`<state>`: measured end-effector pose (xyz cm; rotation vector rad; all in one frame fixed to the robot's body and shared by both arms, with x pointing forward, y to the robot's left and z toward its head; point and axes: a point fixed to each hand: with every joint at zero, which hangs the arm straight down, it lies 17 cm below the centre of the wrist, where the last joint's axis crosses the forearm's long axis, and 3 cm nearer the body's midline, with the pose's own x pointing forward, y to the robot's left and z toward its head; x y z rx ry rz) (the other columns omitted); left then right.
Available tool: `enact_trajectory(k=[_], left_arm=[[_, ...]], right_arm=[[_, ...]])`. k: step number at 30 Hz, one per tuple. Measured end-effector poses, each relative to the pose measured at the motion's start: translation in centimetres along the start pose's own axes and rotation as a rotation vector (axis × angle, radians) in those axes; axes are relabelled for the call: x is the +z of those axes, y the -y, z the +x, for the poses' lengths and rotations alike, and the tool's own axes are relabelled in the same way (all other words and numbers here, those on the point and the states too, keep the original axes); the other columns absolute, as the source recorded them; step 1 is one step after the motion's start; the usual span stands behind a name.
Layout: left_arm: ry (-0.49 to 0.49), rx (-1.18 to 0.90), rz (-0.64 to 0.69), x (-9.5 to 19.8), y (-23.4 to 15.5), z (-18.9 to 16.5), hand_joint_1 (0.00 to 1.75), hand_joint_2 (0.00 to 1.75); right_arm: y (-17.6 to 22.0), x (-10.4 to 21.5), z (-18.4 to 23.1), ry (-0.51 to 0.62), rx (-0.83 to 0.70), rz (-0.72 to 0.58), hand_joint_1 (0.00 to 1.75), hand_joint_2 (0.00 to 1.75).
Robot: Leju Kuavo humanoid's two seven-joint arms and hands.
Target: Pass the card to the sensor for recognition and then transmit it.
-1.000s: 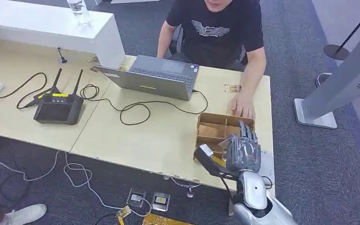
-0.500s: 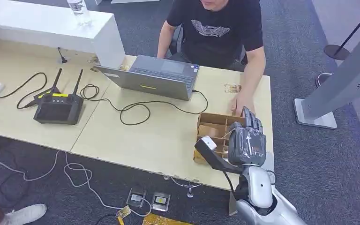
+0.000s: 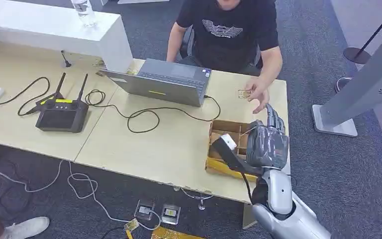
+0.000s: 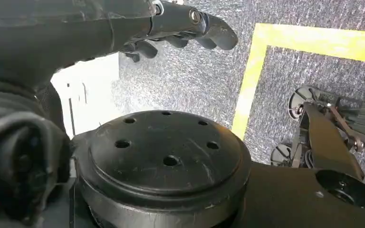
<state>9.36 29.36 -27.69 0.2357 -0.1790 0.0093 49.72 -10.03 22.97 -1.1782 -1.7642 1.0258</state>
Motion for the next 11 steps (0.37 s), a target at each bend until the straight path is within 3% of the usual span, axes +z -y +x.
enact_trajectory(k=[11], left_arm=[[0.011,-0.016,-0.003,0.0,0.1,0.2,0.0,0.0]], right_arm=[[-0.7,-3.2,-0.8,-0.03,0.026,0.026,1.75,1.75]])
